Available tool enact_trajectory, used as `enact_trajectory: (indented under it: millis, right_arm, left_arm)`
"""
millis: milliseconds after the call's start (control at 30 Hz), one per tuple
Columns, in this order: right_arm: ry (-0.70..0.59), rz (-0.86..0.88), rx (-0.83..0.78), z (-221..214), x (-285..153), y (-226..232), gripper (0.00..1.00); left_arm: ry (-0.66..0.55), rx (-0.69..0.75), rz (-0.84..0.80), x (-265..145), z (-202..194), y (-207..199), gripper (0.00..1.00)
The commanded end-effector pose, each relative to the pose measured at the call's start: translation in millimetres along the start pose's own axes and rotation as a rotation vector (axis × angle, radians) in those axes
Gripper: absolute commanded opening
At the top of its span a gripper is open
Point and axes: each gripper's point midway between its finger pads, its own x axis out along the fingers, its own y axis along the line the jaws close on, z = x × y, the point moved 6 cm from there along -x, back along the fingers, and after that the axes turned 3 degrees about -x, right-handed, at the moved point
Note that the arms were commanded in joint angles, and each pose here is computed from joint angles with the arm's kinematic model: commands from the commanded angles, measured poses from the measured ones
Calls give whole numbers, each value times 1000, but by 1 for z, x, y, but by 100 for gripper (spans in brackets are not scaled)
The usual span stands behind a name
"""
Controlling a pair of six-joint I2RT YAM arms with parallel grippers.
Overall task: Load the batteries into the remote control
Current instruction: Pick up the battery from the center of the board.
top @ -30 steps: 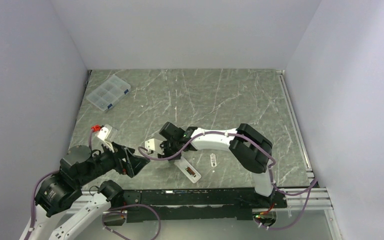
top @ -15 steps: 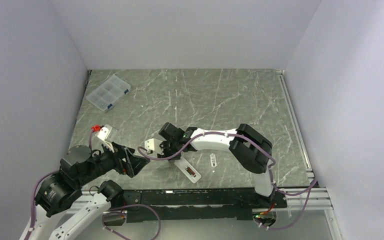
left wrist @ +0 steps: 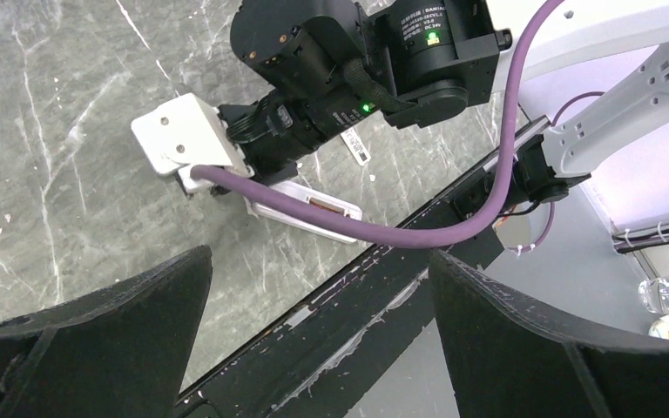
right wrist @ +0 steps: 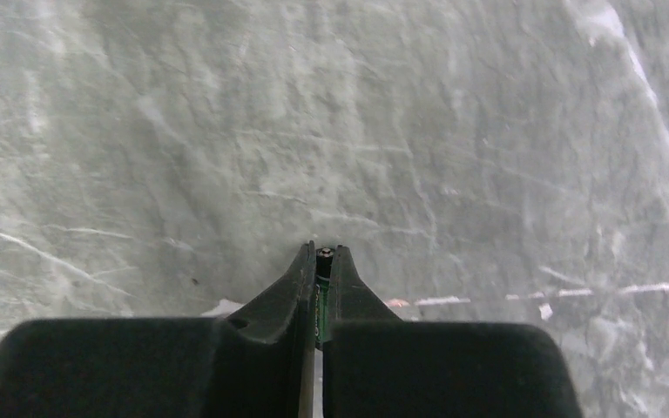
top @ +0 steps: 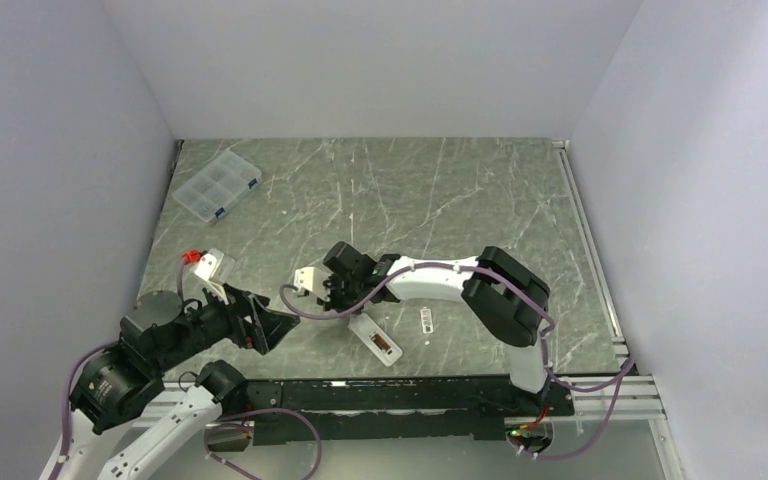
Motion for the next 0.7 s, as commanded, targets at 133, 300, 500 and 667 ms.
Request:
enact_trajectory:
  millis: [133,300,500,667]
  right_arm:
    - [-107,-138,95,8,-34,-22,0]
    - [-154,-198,128,8,-53,-22,0]
    - [-219,-279,210,10,-84,-18,0]
    - [-304,-319,316,13,-112,-7,0]
  left_arm:
    - [-63,17,-9,-1,9,-2,99]
    - [-62,9,5,0,11,-1,99]
    - [-28,-8,39,9,14,0,99]
    - [10,-43,72,25,15,3,99]
